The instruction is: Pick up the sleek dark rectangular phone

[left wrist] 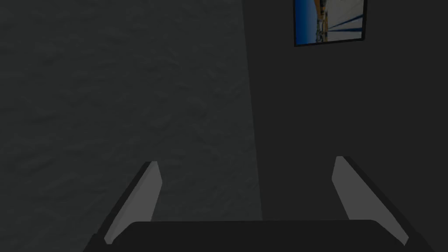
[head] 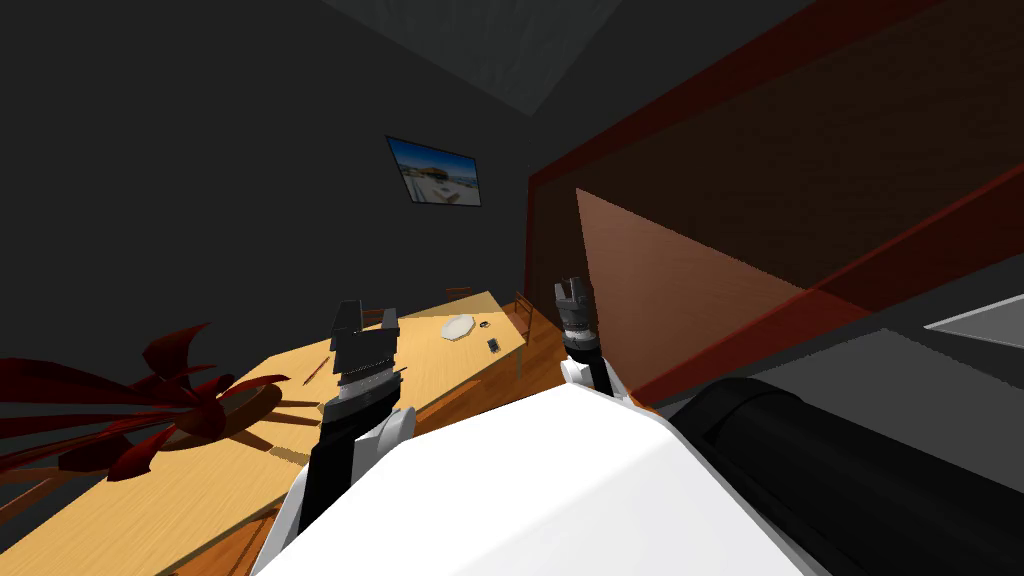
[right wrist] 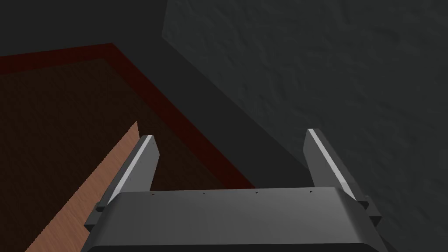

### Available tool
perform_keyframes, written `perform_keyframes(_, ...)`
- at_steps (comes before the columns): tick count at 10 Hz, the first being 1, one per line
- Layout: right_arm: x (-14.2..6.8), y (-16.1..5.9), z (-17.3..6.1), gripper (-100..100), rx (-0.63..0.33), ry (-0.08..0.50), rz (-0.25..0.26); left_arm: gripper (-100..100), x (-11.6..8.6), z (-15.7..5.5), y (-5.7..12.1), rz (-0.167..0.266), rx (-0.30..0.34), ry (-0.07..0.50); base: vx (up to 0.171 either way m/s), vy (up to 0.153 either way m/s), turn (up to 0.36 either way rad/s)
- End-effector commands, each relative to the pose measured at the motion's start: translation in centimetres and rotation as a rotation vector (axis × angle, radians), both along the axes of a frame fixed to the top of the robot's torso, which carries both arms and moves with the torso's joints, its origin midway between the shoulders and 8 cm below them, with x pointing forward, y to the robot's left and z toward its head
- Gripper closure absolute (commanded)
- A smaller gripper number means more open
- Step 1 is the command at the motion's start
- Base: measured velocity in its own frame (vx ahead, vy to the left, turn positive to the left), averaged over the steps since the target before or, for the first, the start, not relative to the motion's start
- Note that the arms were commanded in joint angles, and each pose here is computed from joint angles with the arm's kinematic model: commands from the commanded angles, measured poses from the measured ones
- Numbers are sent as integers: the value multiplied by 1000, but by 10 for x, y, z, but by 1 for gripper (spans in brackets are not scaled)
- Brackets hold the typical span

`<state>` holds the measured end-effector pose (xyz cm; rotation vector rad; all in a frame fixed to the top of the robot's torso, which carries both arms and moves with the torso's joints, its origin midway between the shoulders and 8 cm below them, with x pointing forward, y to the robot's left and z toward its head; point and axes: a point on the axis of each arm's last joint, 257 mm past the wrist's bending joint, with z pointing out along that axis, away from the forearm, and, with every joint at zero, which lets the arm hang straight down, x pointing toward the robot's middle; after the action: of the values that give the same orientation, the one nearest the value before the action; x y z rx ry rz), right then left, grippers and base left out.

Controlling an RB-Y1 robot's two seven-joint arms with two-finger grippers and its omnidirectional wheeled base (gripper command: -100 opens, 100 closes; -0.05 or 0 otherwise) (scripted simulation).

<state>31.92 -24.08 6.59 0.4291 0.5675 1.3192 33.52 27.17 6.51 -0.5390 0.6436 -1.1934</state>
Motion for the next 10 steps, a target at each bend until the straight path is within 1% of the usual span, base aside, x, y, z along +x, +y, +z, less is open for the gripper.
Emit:
perform_keyframes(1,0,0,0,0,0,0,0,-100,10,-8,-2,-2,32,34,-18,3,-42)
perform_keyframes(4,0,0,0,0,0,0,0,-100,33,-27,1,12,74,111,-42,8,-45)
perform_keyframes(8,0,0,0,0,0,0,0,-100,76,-66,11,52,125,252,-51,1,-77)
perform_keyframes(9,0,0,0,0,0,0,0,-100,78,-70,11,53,124,266,-41,-2,-33)
perform_keyframes(10,0,0,0,0,0,0,0,-100,91,-83,15,65,135,314,-28,-2,-46)
